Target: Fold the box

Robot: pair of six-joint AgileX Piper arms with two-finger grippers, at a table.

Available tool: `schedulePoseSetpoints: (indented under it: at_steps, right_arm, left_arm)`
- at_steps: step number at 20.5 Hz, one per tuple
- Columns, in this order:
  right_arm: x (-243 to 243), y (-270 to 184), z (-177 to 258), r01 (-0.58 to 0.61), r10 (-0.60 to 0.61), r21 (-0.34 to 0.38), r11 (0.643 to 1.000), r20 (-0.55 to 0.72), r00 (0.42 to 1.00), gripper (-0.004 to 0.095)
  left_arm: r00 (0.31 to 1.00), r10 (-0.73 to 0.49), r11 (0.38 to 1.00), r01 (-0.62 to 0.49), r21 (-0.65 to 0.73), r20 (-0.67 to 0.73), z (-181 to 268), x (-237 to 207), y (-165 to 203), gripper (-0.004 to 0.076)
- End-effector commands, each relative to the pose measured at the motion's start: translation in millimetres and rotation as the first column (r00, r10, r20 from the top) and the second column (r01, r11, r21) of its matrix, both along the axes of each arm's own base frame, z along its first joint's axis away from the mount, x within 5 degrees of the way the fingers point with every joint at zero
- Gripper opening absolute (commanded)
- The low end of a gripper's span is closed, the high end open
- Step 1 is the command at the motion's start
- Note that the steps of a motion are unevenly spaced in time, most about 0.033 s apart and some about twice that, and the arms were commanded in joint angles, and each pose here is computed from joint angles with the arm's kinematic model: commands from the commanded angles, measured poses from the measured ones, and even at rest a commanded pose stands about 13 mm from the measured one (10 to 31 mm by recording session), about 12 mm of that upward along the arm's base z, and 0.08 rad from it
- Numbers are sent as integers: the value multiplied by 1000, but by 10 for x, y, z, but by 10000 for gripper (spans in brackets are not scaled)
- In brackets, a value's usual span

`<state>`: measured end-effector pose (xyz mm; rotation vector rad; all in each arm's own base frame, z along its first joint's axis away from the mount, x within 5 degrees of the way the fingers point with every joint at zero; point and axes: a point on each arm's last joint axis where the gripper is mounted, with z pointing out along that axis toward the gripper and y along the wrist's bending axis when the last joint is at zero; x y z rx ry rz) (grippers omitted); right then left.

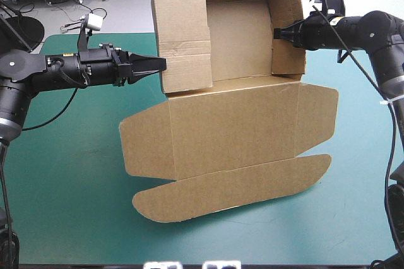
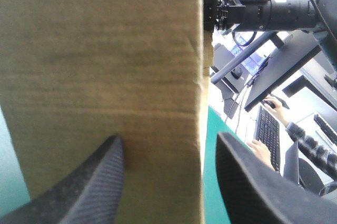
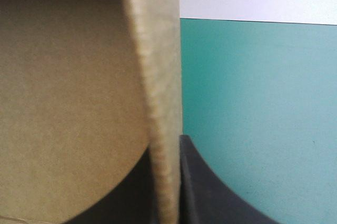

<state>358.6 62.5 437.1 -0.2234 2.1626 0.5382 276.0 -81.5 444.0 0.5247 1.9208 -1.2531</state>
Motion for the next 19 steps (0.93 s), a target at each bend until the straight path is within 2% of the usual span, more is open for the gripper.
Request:
schedulePoseSetpoints:
  at_steps: [1, 3, 4, 5, 6, 9, 15, 19]
  right_arm:
    - [-110, 23, 314, 21, -32, 97, 995, 122, 992, -5]
    - [-104, 60, 291, 10, -20, 86, 996, 114, 993, -5]
    - [-110, 119, 279, 4, -10, 44, 999, 124, 992, -4]
    - [-118, 172, 275, -1, -3, 31, 1000, 125, 992, -2]
    - [-136, 280, 266, -7, 6, 0, 1000, 132, 991, 0]
    - [-175, 457, 266, -27, 29, -21, 999, 144, 989, 0]
    - [-306, 706, 291, -83, 83, -8, 997, 130, 988, 0]
    - [-407, 847, 328, -109, 104, 34, 993, 118, 988, 0]
  left_arm:
    - [997, -50, 995, 55, -86, 63, 253, -180, -47, 417]
    - [997, -25, 996, 30, -84, 68, 252, -158, -38, 417]
    - [997, 6, 998, -1, -66, 74, 239, -130, -25, 417]
    - [997, 21, 998, -17, -52, 78, 229, -116, -18, 417]
    - [995, 49, 999, -48, -15, 85, 202, -90, 0, 417]
    - [990, 101, 987, -112, 113, 102, 104, -39, 54, 417]
    - [942, 303, 921, -329, 208, 147, 46, 118, 201, 417]
    - [928, 334, 905, -364, 221, 163, 11, 190, 230, 412]
